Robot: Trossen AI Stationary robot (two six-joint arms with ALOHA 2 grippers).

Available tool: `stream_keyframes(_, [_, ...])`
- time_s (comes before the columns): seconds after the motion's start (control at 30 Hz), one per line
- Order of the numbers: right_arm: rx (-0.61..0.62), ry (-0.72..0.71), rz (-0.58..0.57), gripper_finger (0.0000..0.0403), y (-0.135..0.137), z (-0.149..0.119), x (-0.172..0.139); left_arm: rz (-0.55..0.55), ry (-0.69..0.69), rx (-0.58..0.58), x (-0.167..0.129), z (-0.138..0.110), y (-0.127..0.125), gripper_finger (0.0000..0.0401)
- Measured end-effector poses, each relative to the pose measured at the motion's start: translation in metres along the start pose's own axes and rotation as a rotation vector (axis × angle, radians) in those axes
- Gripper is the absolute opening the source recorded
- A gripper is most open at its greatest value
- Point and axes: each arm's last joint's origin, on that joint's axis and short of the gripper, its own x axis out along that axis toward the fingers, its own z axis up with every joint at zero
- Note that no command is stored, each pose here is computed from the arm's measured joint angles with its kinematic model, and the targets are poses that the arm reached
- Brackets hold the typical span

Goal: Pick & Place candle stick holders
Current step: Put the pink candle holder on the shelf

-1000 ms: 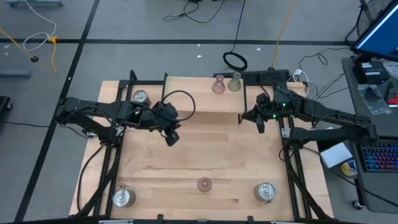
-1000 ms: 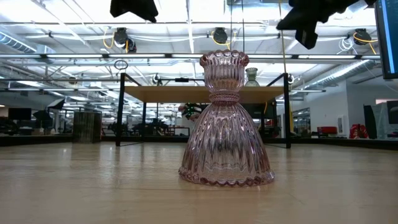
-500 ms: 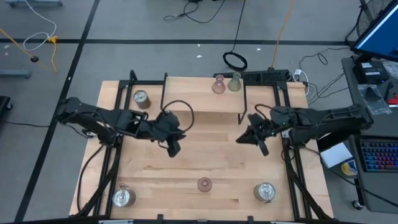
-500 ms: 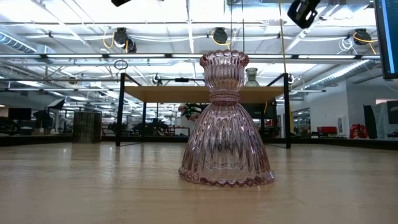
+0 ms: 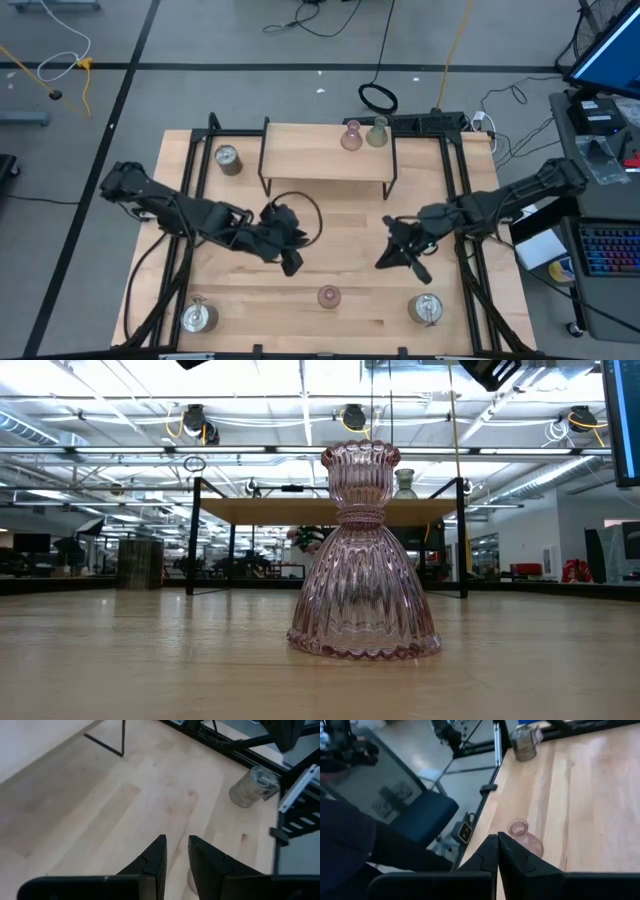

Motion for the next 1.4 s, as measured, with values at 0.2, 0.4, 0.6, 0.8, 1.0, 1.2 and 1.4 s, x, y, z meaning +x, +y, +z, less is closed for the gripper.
stream_keyframes(0.2, [-0.07, 0.047, 0.003, 0.0, -0.003, -0.008, 0.024, 0.069, -0.039, 0.0, -0.008, -0.014, -0.007, 0.0081])
stream_keyframes(0.4, [-0.119, 0.058, -0.001, 0.0, -0.009, -0.012, 0.045, 0.093, -0.063, -0.052, -0.011, -0.038, -0.01, 0.0081])
stream_keyframes(0.6, [-0.115, 0.042, -0.023, 0.0, -0.014, -0.015, 0.061, 0.089, -0.042, -0.13, 0.001, -0.072, -0.006, 0.0081])
stream_keyframes(0.8, [-0.04, 0.062, -0.063, 0.0, -0.02, -0.021, 0.072, 0.064, -0.035, -0.183, 0.01, -0.098, -0.002, 0.0081])
stream_keyframes(1.0, [0.015, 0.076, -0.068, 0.0, -0.023, -0.025, 0.078, 0.044, -0.033, -0.211, 0.014, -0.115, 0.004, 0.0081])
stream_keyframes(1.2, [0.009, 0.085, -0.073, 0.0, -0.019, -0.011, 0.084, 0.028, -0.06, -0.219, 0.01, -0.124, 0.014, 0.0081])
stream_keyframes(1.4, [-0.011, 0.228, -0.134, 0.0, -0.019, 0.007, 0.101, 0.01, -0.07, -0.208, -0.001, -0.127, 0.032, 0.0081])
